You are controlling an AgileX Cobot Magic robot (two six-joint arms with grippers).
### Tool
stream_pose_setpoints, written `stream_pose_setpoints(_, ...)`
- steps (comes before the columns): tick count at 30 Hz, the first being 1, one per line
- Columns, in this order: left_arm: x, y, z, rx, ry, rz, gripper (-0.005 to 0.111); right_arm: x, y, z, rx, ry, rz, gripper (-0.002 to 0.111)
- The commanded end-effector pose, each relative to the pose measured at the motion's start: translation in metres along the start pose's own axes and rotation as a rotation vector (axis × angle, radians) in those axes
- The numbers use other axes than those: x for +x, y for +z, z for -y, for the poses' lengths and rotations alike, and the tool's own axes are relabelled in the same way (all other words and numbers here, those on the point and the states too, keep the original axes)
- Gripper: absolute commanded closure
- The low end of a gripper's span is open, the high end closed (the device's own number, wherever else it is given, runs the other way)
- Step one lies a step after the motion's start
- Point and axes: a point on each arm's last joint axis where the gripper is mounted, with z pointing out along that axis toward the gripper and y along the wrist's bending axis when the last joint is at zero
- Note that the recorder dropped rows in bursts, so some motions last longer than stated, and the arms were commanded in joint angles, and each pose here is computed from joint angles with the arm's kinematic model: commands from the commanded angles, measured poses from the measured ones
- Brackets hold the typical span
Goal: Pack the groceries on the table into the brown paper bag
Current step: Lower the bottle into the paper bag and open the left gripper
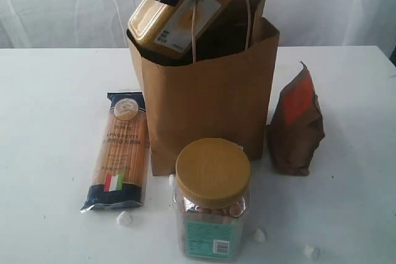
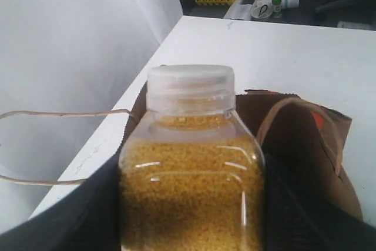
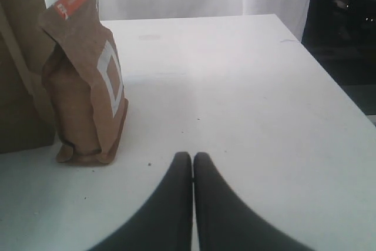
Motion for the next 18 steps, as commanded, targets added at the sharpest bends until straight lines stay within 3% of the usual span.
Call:
stream_pose_setpoints(1,-0.0063,-0.0079,0.0026,0.008,0.042,0.022,0.089,-0.0006,-0.0003,-0.0001,-0.001,-0.006,0.013,0.108)
stream_pose_setpoints(5,-0.0051,-0.0079,0.004,0.024,0.051,0.009,0.065,-0.0006,-0.0003,-0.0001,-0.002,0.012,0.013,0.108)
stream_pose_setpoints(9,-0.0049,-0.008,0.0064,0.051,0.034,0.007,0.049,-0.0006,-0.0003,-0.0001,-0.002,0.017,0.013,0.108)
stream_pose_setpoints(18,-0.0037,-0.0082,0.0086,0.075,0.01,-0.006,0.045,-0.0006,-0.0003,-0.0001,-0.002,0.017,0.013,0.108)
